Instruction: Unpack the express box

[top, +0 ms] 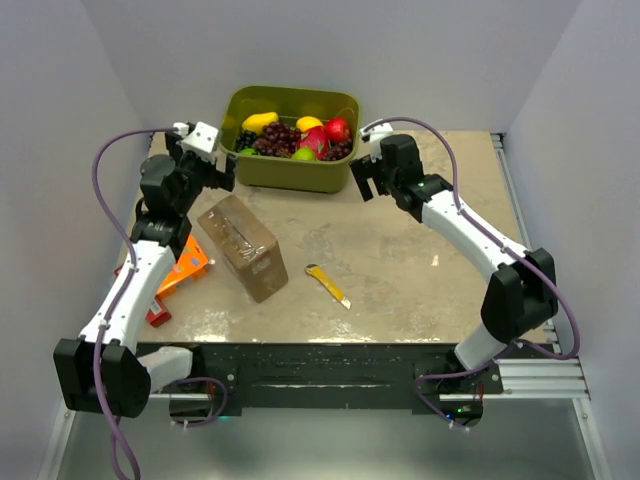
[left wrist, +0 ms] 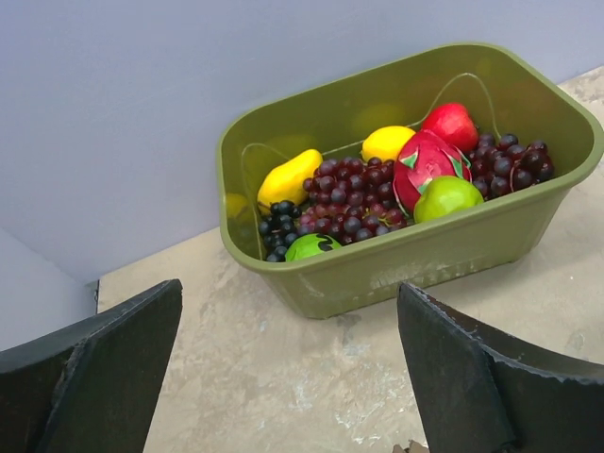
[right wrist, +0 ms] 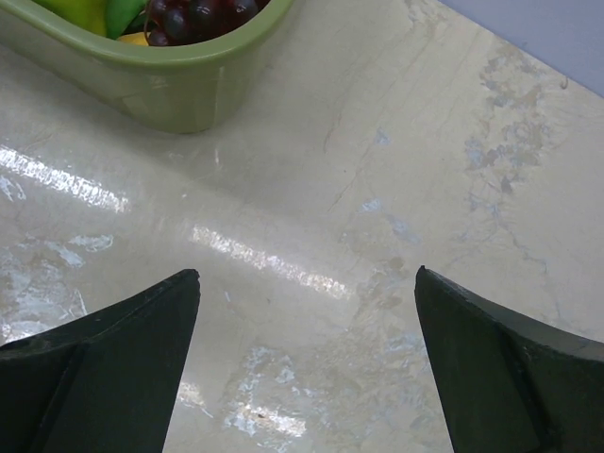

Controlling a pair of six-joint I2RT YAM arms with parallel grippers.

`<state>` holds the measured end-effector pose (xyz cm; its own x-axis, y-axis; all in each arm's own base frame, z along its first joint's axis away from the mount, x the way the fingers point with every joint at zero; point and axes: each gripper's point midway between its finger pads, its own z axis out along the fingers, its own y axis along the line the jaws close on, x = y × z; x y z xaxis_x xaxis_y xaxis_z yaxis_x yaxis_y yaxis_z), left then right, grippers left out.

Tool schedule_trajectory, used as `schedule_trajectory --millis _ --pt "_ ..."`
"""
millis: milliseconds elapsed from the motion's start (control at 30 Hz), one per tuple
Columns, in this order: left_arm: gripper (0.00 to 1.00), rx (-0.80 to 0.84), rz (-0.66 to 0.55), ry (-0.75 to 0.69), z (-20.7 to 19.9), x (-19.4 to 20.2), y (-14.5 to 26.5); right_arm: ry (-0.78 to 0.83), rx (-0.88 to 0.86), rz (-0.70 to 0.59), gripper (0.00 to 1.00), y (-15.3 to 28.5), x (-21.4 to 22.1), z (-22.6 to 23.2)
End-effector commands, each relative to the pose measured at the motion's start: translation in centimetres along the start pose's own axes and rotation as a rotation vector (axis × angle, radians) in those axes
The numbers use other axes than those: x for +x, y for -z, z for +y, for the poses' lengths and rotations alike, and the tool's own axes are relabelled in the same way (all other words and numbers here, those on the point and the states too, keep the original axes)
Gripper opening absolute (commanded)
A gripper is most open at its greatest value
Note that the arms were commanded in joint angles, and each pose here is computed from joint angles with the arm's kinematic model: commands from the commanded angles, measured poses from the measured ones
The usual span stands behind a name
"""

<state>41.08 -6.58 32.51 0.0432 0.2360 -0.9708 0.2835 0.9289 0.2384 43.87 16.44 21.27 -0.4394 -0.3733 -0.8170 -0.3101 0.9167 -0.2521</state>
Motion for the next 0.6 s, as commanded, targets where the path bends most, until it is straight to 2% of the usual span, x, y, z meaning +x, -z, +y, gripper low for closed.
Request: schedule_trajectory --millis 0,100,133,200,267,433,533,567 --pt "1.00 0.000 -0.026 -0.002 0.3 -1.9 0.4 0.035 -0.043 -0.072 0.99 1.9 -2.4 0.0" --pt "1.00 -0.002 0.016 -0.008 0.7 -2.1 1.3 0.196 -0.235 -0.044 0.99 3.2 -1.8 2.5" --pt "1.00 0.011 0.005 -0.027 0.7 -2.8 1.5 0.228 -0.349 -0.067 0.99 4.0 -1.8 4.3" --pt "1.00 0.047 0.074 -0.021 0.2 -1.7 2.4 0.269 -0.441 -0.044 0.99 4.6 -0.4 5.6" --pt "1.00 0.071 0.082 0.009 -0.1 -2.3 2.8 0.332 -0.594 -0.040 0.99 6.1 0.9 7.7" --pt "1.00 0.234 0.072 0.028 -3.5 -2.4 5.1 0.503 -0.760 0.016 0.96 7.3 6.6 10.6" --pt "1.00 0.203 0.089 -0.007 -3.6 -2.1 6.4 0.618 -0.809 0.042 0.89 7.1 9.6 12.3" --pt "1.00 0.239 0.086 -0.043 -5.0 -2.1 6.7 0.631 -0.823 0.034 0.88 7.2 9.8 13.5"
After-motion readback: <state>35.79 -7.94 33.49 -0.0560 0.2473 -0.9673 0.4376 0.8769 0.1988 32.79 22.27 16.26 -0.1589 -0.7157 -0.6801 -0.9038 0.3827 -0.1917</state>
